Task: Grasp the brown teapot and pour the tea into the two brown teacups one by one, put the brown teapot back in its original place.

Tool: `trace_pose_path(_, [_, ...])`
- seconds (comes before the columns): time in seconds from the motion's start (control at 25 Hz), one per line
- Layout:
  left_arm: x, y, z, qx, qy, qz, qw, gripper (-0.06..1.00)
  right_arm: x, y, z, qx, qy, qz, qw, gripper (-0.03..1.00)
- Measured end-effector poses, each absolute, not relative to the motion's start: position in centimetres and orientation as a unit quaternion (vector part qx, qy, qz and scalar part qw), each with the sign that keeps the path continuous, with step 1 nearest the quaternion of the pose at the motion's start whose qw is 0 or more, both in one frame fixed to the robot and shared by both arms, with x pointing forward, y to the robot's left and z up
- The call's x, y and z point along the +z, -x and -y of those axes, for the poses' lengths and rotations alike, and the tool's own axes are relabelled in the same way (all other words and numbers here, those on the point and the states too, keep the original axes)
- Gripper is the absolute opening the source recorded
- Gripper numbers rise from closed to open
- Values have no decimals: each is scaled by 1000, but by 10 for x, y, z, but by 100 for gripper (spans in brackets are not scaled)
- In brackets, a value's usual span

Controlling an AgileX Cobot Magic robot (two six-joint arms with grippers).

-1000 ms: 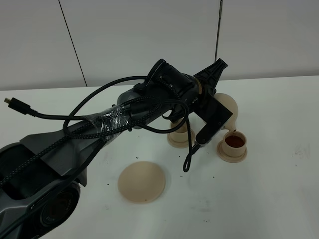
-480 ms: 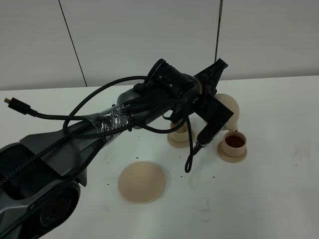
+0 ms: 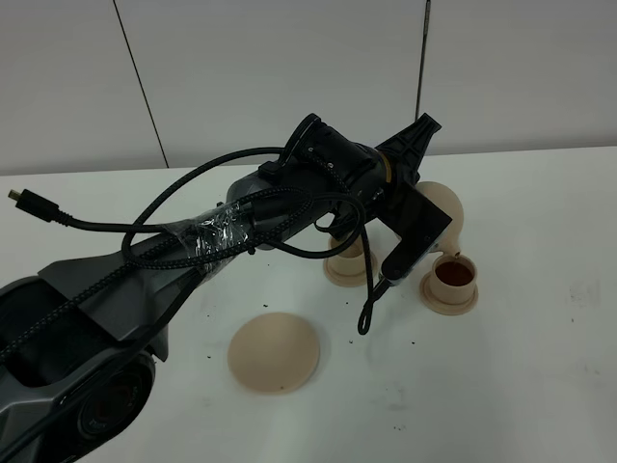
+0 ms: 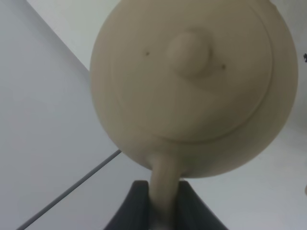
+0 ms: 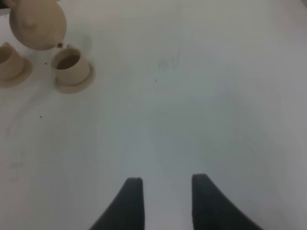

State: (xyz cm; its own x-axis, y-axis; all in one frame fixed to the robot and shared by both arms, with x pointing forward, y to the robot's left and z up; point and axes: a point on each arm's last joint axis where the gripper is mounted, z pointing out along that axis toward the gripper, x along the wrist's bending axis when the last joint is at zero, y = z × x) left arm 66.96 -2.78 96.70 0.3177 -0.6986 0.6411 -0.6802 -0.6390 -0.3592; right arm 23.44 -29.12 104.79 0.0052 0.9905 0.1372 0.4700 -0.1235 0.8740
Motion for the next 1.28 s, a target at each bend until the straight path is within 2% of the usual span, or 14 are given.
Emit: trace_pose_path(1.28, [965,-668,27,-387,847,-363,-19,17,1048,-234,291,404,-631,-578,322,24])
